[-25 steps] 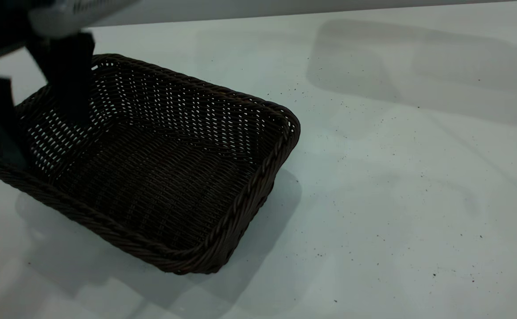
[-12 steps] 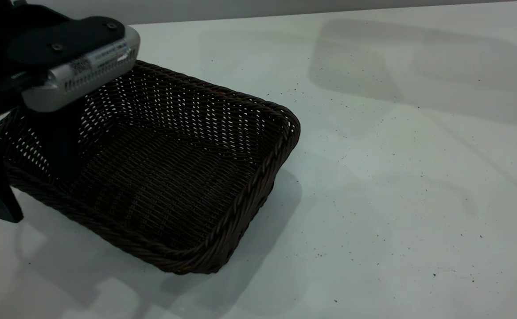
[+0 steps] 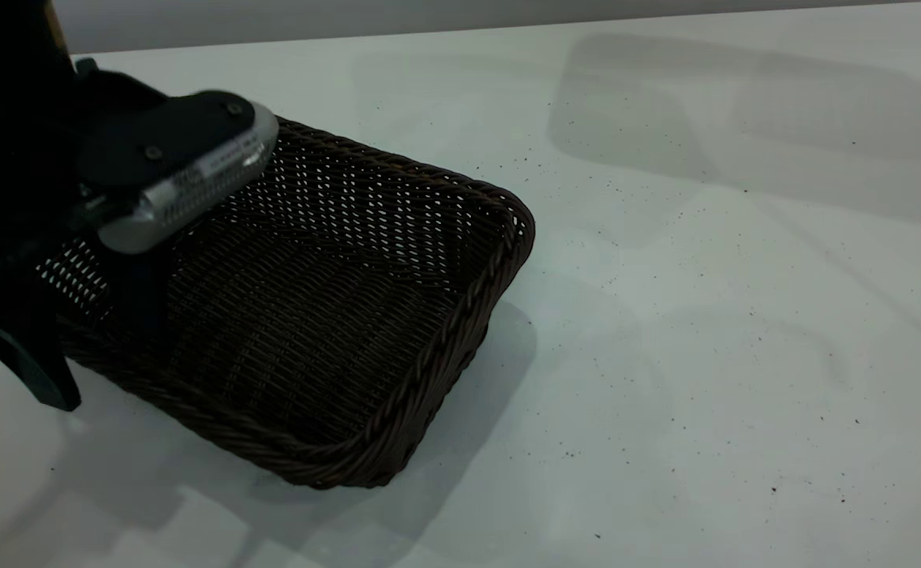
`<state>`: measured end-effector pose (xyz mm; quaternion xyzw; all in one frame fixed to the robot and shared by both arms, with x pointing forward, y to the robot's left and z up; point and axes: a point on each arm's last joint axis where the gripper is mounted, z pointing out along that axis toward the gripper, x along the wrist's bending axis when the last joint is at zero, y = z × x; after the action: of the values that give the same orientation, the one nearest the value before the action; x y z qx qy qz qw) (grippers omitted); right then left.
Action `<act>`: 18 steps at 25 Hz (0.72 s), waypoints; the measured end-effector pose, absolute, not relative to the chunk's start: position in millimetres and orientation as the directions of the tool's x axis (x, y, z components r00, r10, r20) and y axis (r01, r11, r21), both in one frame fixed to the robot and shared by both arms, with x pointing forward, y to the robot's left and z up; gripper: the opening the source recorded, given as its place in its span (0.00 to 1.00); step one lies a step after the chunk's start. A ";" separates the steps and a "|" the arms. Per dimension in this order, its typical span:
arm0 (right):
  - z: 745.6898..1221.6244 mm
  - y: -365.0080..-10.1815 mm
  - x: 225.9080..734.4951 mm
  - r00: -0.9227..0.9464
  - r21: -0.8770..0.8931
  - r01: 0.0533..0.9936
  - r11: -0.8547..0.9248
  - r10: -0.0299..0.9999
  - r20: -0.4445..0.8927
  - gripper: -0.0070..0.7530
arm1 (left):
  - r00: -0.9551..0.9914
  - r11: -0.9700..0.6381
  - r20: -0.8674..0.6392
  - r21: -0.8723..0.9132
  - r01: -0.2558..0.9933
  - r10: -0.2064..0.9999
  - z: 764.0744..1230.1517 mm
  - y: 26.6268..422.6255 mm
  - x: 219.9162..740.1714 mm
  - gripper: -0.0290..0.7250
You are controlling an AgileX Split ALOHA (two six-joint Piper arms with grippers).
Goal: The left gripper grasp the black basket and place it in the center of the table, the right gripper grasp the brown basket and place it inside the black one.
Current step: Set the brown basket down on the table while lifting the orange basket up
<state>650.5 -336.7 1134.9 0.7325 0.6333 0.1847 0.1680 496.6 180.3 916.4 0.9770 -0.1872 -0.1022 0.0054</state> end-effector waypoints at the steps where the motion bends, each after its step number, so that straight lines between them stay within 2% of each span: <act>1: 1134.9 -336.7 650.5 0.130 0.480 0.866 -0.141 0.990 0.058 0.15 | 0.907 -0.929 -0.200 0.044 -0.368 -0.369 913.6 180.4 497.4 0.68; 9: 1134.9 -336.7 650.5 0.130 0.480 0.866 -0.141 0.990 0.058 0.15 | 0.907 -0.931 -0.214 0.046 -0.363 -0.364 900.7 178.9 500.1 0.67; 11: 1134.9 -336.7 650.6 0.130 0.481 0.865 -0.141 0.990 0.058 0.15 | 0.905 -0.931 -0.222 0.047 -0.361 -0.362 899.5 178.9 499.7 0.65; 14: 1134.9 -336.7 650.6 0.128 0.481 0.866 -0.139 0.990 0.057 0.15 | 0.906 -0.932 -0.222 0.050 -0.358 -0.360 899.5 178.6 499.6 0.56; 18: 1134.9 -336.7 650.6 0.128 0.481 0.865 -0.139 0.990 0.057 0.15 | 0.907 -0.931 -0.216 0.051 -0.360 -0.363 899.4 178.4 500.1 0.33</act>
<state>650.6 -336.7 1134.9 0.7317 0.6340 0.1849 0.1686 500.1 178.4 899.4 0.9764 -0.1851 -0.1115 0.0047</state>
